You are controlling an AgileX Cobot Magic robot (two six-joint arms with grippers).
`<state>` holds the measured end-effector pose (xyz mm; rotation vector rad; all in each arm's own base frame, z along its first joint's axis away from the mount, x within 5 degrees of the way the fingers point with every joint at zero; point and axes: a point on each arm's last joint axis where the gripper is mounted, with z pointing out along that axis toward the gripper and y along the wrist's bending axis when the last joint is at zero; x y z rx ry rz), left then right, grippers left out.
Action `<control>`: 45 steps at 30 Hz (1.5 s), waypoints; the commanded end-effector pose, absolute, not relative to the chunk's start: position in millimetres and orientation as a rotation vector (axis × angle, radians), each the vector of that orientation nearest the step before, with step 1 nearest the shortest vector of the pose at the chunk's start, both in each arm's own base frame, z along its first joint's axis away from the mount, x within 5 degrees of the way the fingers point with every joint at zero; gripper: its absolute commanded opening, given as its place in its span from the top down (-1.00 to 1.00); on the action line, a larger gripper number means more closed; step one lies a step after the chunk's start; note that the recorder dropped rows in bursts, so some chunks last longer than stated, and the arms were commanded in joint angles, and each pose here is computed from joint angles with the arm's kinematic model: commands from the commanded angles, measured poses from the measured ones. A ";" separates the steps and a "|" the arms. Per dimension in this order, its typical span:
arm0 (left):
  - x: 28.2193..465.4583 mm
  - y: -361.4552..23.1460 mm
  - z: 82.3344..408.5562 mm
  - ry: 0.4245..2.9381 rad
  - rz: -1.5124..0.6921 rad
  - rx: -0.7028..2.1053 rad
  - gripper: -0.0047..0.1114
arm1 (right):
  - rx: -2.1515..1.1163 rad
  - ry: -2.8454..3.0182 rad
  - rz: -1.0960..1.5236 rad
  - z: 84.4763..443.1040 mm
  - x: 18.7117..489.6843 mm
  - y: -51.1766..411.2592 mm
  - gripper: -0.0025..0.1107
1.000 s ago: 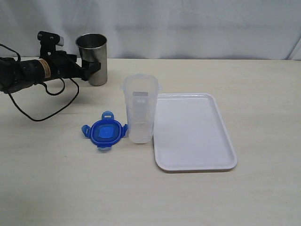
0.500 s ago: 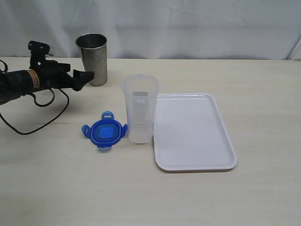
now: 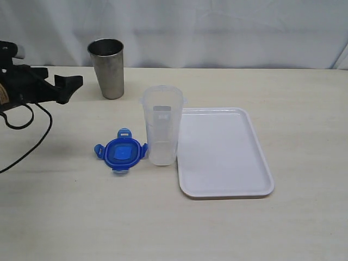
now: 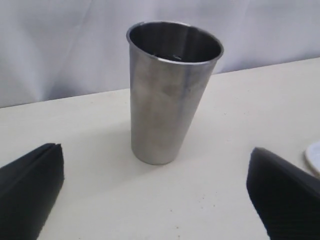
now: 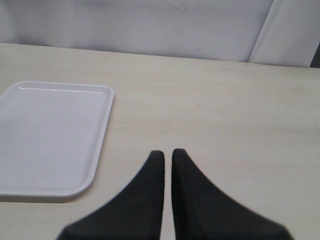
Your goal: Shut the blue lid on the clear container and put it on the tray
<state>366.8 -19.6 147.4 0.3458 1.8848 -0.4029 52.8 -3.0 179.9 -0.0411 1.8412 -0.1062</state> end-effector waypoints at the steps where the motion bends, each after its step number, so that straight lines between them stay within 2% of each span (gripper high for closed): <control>1: 337.5 -19.3 178.0 1.818 -0.369 0.320 -0.66 | -0.037 1.840 -0.109 181.1 53.1 -3.2 0.86; 14: 259.2 -10.5 253.6 1.779 -0.137 0.291 -0.66 | -0.037 1.840 -0.109 181.1 53.1 -3.2 0.86; 28: 179.8 13.5 312.5 1.784 0.112 -0.004 -0.66 | -0.037 1.840 -0.109 181.1 53.1 -3.2 0.86; 35: 158.9 -3.4 291.8 1.773 -0.054 -0.014 -0.66 | -0.037 1.840 -0.109 181.1 53.1 -3.2 0.86; 45: 188.7 -20.1 249.4 2.044 -0.096 0.028 -0.66 | -0.037 1.840 -0.109 181.1 53.1 -3.2 0.86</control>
